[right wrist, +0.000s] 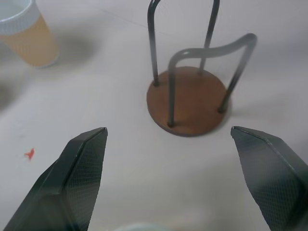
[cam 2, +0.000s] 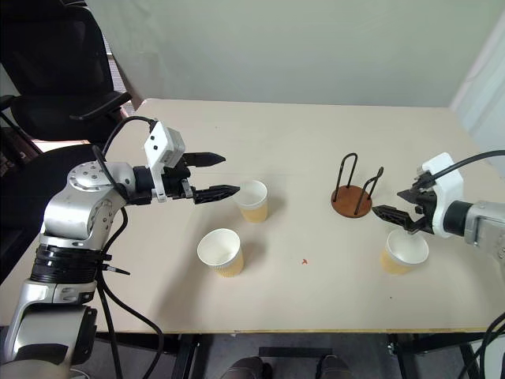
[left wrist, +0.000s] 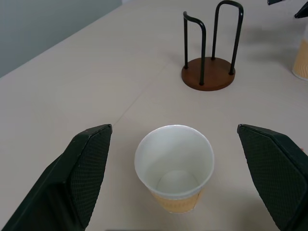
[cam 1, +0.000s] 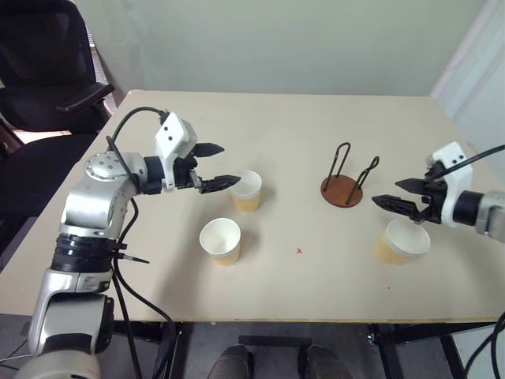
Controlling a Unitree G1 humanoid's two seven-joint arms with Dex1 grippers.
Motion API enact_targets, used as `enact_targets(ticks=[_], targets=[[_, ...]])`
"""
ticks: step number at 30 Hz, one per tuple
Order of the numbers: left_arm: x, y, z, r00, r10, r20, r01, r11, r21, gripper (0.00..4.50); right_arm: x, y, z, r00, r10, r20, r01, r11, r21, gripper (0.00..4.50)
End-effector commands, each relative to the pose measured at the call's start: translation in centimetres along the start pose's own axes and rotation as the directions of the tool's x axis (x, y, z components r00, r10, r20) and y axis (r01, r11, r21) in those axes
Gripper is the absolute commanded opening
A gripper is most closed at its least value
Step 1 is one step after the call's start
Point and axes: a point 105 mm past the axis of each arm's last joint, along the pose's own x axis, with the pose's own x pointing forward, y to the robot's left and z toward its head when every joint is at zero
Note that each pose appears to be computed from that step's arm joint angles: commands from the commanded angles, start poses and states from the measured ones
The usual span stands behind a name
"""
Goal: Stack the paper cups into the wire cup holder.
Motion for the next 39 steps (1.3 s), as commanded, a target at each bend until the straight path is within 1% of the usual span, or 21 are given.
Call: enact_targets(ticks=[1, 10, 15, 18, 20, 24, 28, 35, 37, 39], targets=[[-0.3, 0.1, 1.1, 1.0, 0.015, 0.018, -0.016, 0.998, 0.064, 4.47, 1.3, -0.2, 0.5, 0.999, -0.022, 0.038, 0.023, 1.0, -0.012, 4.27], [-0.6, 0.1, 0.8, 1.0, 0.028, 0.007, -0.029, 0.997, 0.072, 4.47, 5.1, -0.5, 1.0, 0.993, -0.063, 0.096, 0.062, 0.998, 0.018, 4.27], [-0.8, 0.2, 0.7, 0.999, 0.04, 0.0, -0.039, 0.996, 0.075, 4.47, 6.2, -0.4, 1.3, 0.989, -0.08, 0.122, 0.076, 0.997, 0.031, 4.27], [-0.9, 0.1, 0.5, 0.999, 0.041, -0.004, -0.04, 0.997, 0.07, 4.5, 6.2, -0.3, 1.4, 0.989, -0.078, 0.127, 0.075, 0.997, 0.032, 3.68], [-0.9, -0.1, 0.4, 0.999, 0.035, -0.007, -0.034, 0.997, 0.067, 4.5, 6.1, -0.4, 1.5, 0.988, -0.08, 0.13, 0.076, 0.996, 0.034, 3.01], [-1.2, 0.0, 0.2, 1.0, 0.024, -0.018, -0.023, 0.998, 0.063, 4.5, 5.6, -0.5, 1.8, 0.986, -0.084, 0.142, 0.08, 0.996, 0.035, 1.5], [-1.0, 0.0, 0.5, 1.0, 0.0, -0.005, 0.001, 0.999, 0.053, 4.5, 5.4, -0.3, 2.2, 0.985, -0.08, 0.155, 0.076, 0.997, 0.031, 0.03], [-0.6, -0.6, 1.0, 0.997, -0.072, 0.002, 0.072, 0.996, 0.047, 4.5, 5.2, 0.6, 3.0, 0.983, -0.042, 0.177, 0.041, 0.999, 0.008, 0.01], [-0.7, -1.0, 1.4, 0.994, -0.107, 0.007, 0.107, 0.994, 0.038, 4.5, 4.8, 1.3, 3.4, 0.984, -0.004, 0.178, 0.009, 1.0, -0.022, 0.01], [-1.2, -1.9, 1.8, 0.985, -0.174, -0.002, 0.174, 0.984, 0.037, 4.5, 3.8, 2.8, 3.7, 0.984, 0.08, 0.16, -0.068, 0.995, -0.079, 0.01]])
